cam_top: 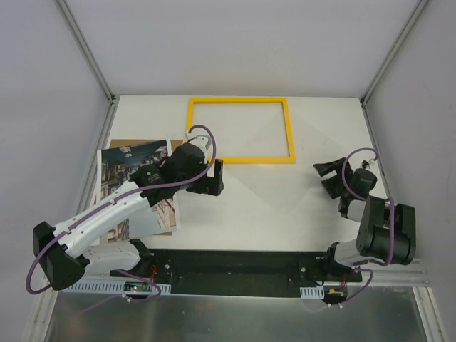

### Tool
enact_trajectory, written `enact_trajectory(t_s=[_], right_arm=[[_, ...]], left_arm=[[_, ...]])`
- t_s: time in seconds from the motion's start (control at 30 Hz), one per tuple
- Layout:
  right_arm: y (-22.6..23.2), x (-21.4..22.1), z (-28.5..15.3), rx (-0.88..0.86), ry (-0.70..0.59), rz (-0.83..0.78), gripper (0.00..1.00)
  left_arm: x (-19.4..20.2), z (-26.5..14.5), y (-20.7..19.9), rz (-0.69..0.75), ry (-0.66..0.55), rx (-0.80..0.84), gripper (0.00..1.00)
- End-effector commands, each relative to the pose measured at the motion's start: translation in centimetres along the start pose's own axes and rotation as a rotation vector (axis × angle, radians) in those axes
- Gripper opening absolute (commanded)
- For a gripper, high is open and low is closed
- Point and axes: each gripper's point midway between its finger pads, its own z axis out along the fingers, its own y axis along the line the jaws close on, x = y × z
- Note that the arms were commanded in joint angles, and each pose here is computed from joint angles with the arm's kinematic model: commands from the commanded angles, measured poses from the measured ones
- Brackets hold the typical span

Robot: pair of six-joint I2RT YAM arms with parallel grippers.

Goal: Put the photo into the frame

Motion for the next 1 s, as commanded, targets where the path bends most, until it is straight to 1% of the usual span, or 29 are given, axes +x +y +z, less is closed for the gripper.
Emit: enact_trajectory(t_s=[0.0, 0.17, 0.33, 0.63, 0.73, 0.87, 0.97], right_arm=[[2.3, -1.3, 1.4, -0.141, -0.032, 0.034, 0.96], [2.4, -0.8, 2.7, -0.21, -0.009, 0.102, 0.96], [2.3, 0.0, 3.7, -0.23, 0.023, 0.161, 0.96], [3.4, 1.9, 5.2, -0.256, 0.054, 0.178, 0.98], [3.8, 1.7, 5.4, -0.279, 0.046, 0.196, 0.99], [3.9, 1.9, 5.4, -0.292, 0.046, 0.2, 0.88], [4.2, 1.9, 5.4, -0.307, 0.049, 0.199, 0.75]], left_arm=[[-1.3, -0.7, -0.3, 0.01, -0.025, 0.019, 0.99], [-1.5, -0.8, -0.4, 0.008, -0.031, 0.022, 0.99], [-1.6, -1.0, -0.4, 0.01, -0.031, 0.024, 0.99], [-1.9, -1.1, -0.5, 0.014, -0.037, 0.026, 0.99], [-2.1, -1.3, -0.6, 0.015, -0.041, 0.028, 0.99], [-2.1, -1.3, -0.6, 0.017, -0.038, 0.028, 0.99], [-2.0, -1.1, -0.6, 0.017, -0.034, 0.026, 0.99]])
